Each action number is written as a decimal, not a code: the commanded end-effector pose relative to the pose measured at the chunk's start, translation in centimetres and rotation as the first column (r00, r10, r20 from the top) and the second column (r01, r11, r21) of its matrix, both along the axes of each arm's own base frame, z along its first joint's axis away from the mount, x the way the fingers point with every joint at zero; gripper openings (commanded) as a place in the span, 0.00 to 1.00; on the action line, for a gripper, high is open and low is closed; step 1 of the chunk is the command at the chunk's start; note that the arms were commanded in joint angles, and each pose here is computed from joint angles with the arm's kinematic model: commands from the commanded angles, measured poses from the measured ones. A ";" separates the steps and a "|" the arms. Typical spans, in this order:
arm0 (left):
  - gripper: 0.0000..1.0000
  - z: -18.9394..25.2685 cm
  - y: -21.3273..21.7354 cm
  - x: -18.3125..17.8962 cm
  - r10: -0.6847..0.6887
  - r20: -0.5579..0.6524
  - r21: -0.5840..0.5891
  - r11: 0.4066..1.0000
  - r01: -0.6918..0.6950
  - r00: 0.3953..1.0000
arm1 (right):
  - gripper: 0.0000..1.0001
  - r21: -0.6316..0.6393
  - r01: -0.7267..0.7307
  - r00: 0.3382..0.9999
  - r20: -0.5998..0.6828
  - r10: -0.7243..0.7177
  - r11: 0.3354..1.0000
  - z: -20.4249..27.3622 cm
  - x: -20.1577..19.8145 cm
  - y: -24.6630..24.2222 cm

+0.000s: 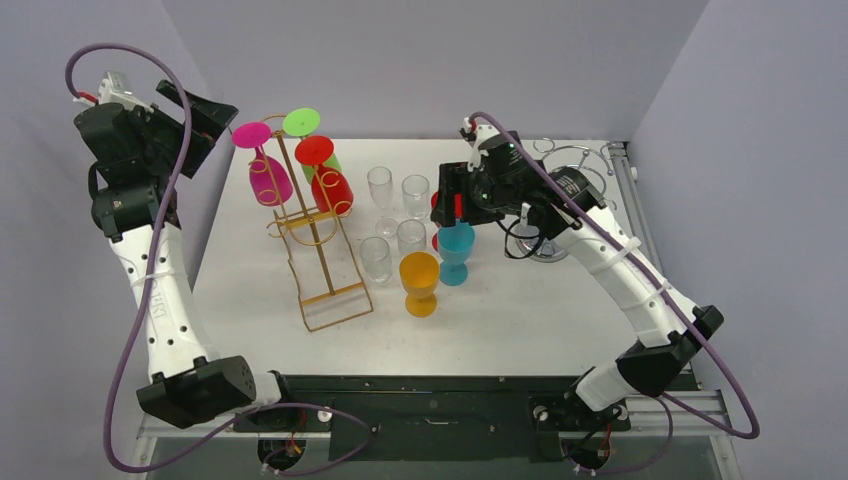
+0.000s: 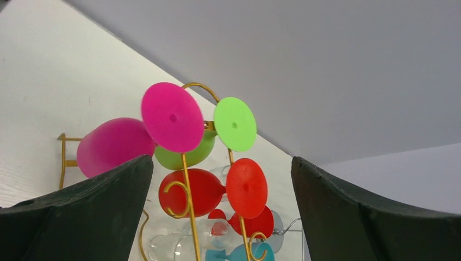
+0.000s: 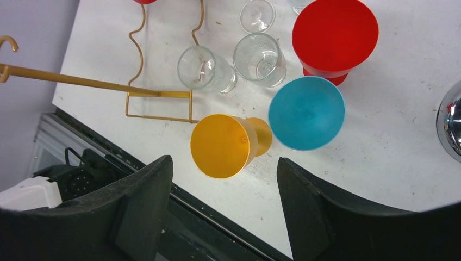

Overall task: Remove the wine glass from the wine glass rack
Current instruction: Pick up the wine glass from the wine rack.

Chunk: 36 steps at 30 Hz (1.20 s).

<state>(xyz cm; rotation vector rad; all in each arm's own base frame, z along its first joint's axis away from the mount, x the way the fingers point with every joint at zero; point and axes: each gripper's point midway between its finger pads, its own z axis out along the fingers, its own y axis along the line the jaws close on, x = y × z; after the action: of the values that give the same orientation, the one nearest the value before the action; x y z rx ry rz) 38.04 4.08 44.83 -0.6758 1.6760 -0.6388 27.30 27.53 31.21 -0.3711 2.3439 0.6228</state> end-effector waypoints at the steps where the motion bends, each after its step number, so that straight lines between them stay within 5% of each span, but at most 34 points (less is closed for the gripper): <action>1: 0.98 -0.9 1.2 0.6 -0.012 0.023 -0.110 0.994 0.015 1.000 | 0.66 0.200 -0.018 0.998 0.066 0.004 0.980 3.9 0.7 0.5; 3: 1.00 -2.2 2.1 0.9 0.000 0.003 -0.146 0.989 0.001 1.000 | 0.66 0.226 -0.008 0.997 0.073 -0.008 0.974 4.3 1.0 0.2; 17: 0.55 -6.6 3.8 4.2 -0.005 -0.044 -0.248 0.969 -0.006 0.999 | 0.65 0.275 -0.003 0.997 0.071 -0.017 0.961 4.2 1.1 -0.5; 36: 0.27 -8.3 2.4 7.1 -0.048 -0.044 -0.286 0.958 0.033 0.998 | 0.63 0.279 0.018 0.998 0.059 -0.036 0.960 3.5 1.8 -1.2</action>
<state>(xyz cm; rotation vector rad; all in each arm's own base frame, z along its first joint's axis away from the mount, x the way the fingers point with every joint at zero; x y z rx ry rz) 44.63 6.50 35.05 -0.9304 1.7126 -0.9019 29.11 26.56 32.86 -0.2287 2.2327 0.8681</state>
